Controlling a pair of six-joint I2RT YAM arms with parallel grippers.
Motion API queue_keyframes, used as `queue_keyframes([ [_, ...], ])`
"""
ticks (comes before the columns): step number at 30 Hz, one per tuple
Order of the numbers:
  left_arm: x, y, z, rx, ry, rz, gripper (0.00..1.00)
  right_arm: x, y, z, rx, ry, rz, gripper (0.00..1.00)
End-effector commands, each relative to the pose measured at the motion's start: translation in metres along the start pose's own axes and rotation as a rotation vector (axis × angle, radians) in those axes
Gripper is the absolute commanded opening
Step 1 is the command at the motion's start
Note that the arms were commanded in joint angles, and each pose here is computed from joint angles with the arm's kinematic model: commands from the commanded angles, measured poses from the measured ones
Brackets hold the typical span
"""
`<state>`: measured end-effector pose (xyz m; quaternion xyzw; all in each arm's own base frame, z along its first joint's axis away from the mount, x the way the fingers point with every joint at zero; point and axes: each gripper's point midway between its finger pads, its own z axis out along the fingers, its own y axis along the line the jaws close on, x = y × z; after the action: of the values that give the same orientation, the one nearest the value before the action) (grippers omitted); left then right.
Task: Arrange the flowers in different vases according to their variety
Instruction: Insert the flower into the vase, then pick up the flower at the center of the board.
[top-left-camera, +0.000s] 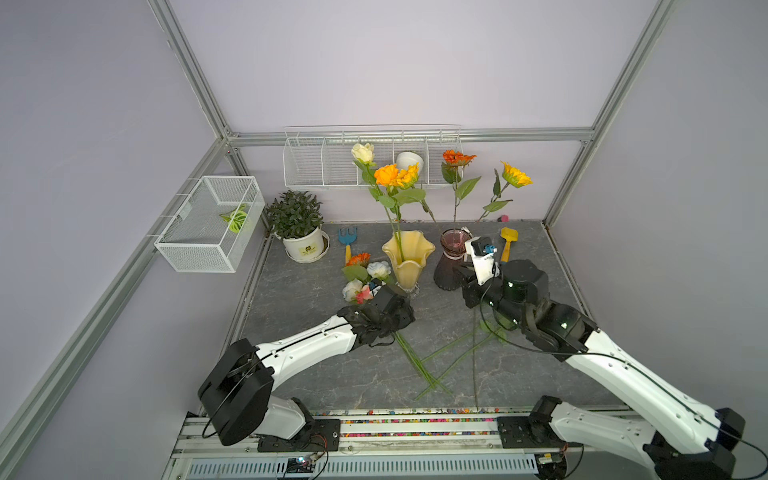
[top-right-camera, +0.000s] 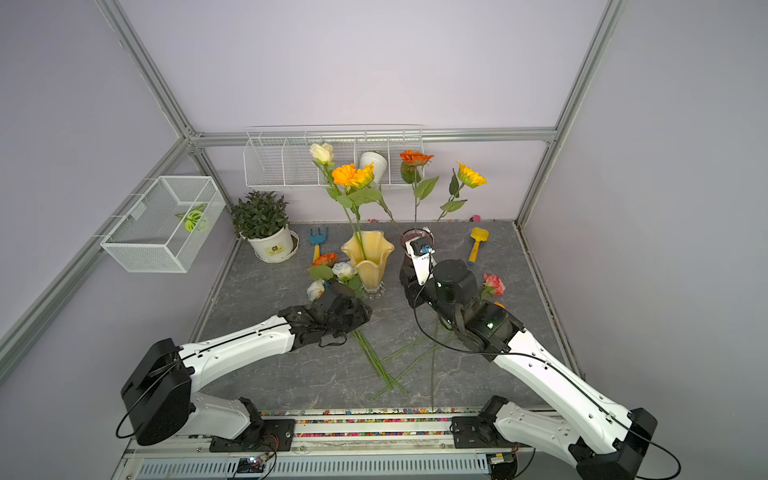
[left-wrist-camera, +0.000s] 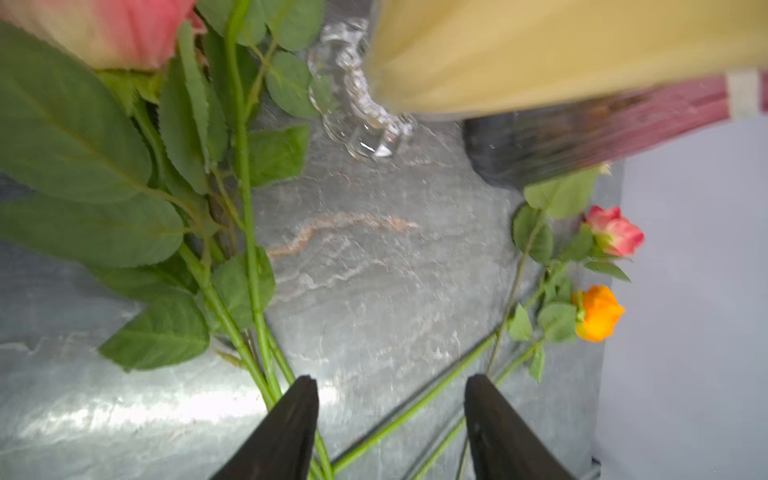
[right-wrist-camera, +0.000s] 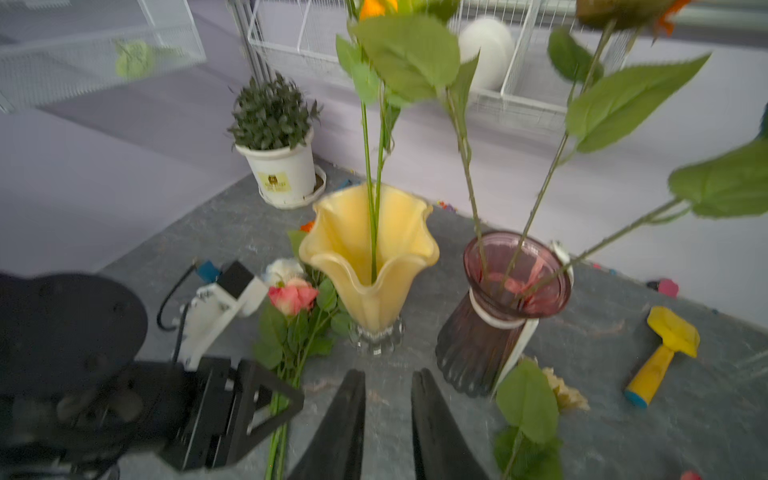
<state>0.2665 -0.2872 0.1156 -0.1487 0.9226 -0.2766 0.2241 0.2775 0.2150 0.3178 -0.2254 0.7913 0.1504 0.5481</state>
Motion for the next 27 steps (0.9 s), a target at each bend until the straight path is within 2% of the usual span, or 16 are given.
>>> queue_keyframes([
  [1,-0.015,0.022,0.011,-0.102,-0.035,-0.057,0.58,0.019,0.000,-0.005,-0.002,0.039,0.047,0.27],
  [8,-0.029,0.034,0.026,-0.198,-0.035,-0.067,0.56,0.037,-0.004,-0.007,0.016,0.064,0.053,0.27],
  [17,-0.025,0.043,0.053,-0.247,-0.003,-0.060,0.53,0.050,-0.005,-0.004,0.020,0.083,0.073,0.23],
  [27,-0.027,0.050,0.068,-0.270,-0.008,-0.050,0.51,0.063,-0.009,-0.003,0.041,0.111,0.081,0.21],
])
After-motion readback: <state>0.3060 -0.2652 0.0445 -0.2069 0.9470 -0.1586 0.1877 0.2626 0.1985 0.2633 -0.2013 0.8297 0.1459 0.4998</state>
